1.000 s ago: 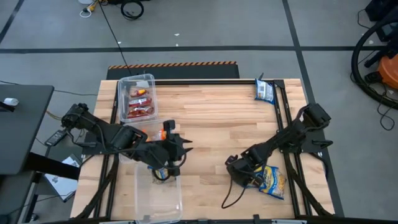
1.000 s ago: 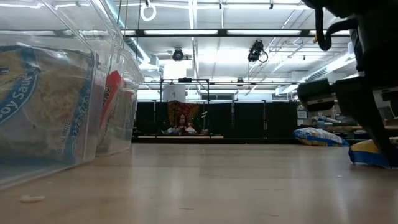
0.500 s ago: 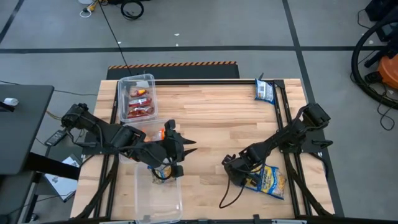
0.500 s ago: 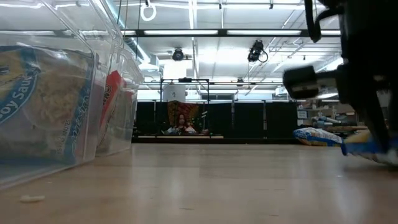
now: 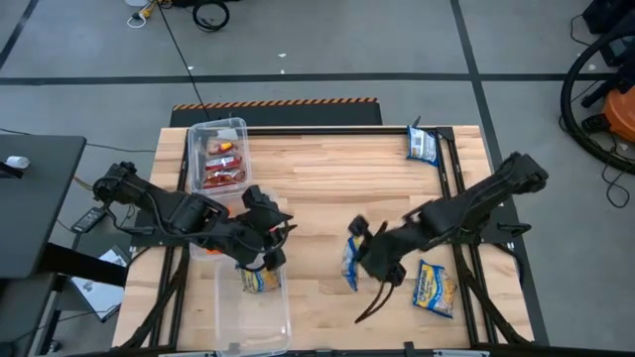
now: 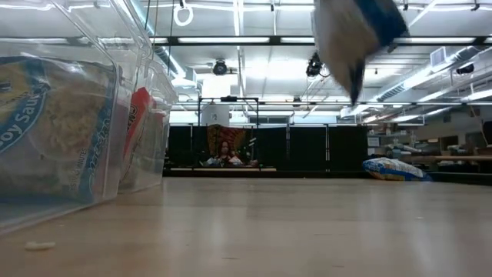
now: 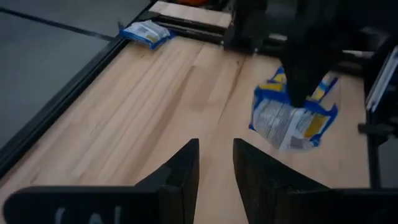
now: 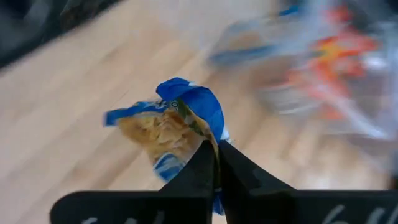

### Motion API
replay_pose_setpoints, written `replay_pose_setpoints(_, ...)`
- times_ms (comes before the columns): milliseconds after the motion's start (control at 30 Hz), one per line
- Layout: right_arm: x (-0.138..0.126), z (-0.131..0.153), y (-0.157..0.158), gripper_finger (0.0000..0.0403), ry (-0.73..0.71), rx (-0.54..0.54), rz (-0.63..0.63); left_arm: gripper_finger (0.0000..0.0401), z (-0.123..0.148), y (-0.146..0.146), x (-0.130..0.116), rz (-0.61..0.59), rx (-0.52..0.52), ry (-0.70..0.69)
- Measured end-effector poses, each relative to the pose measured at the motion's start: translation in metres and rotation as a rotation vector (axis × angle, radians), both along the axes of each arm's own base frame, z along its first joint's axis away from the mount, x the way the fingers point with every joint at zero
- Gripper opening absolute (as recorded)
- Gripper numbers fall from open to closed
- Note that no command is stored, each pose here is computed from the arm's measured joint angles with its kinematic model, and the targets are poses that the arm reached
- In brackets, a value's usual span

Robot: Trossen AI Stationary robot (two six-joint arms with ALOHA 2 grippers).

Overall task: Sort Maruchan noodles
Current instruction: Put the blue noodle pack into the bottom transparent bin

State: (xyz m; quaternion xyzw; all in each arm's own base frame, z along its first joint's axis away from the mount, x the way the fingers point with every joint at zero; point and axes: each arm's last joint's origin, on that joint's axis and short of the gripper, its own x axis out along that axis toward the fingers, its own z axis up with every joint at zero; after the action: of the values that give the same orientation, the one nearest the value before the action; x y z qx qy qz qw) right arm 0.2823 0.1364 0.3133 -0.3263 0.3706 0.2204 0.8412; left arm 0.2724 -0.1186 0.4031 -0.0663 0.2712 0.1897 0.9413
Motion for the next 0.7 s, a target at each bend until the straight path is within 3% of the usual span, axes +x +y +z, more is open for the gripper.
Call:
replay_pose_setpoints(133, -0.010, 0.038, -0.017, 0.0018, -0.149, 0.117, -0.261, 0.0121, 0.006, 0.004, 0.008, 0.008, -0.041, -0.075)
replay_pose_setpoints(300, -0.021, 0.052, -0.040, 0.0013, -0.226, 0.160, -0.536, 0.0182, 0.016, 0.005, 0.028, -0.004, -0.045, -0.225)
replay_pose_setpoints(500, -0.021, 0.054, -0.051, 0.0013, -0.280, 0.091, -0.639, 0.0263, -0.002, 0.020, 0.064, 0.051, -0.066, -0.242)
replay_pose_setpoints(700, -0.017, 0.053, -0.052, 0.0013, -0.320, 0.049, -0.683, 0.0280, -0.027, 0.034, 0.092, 0.105, -0.092, -0.198)
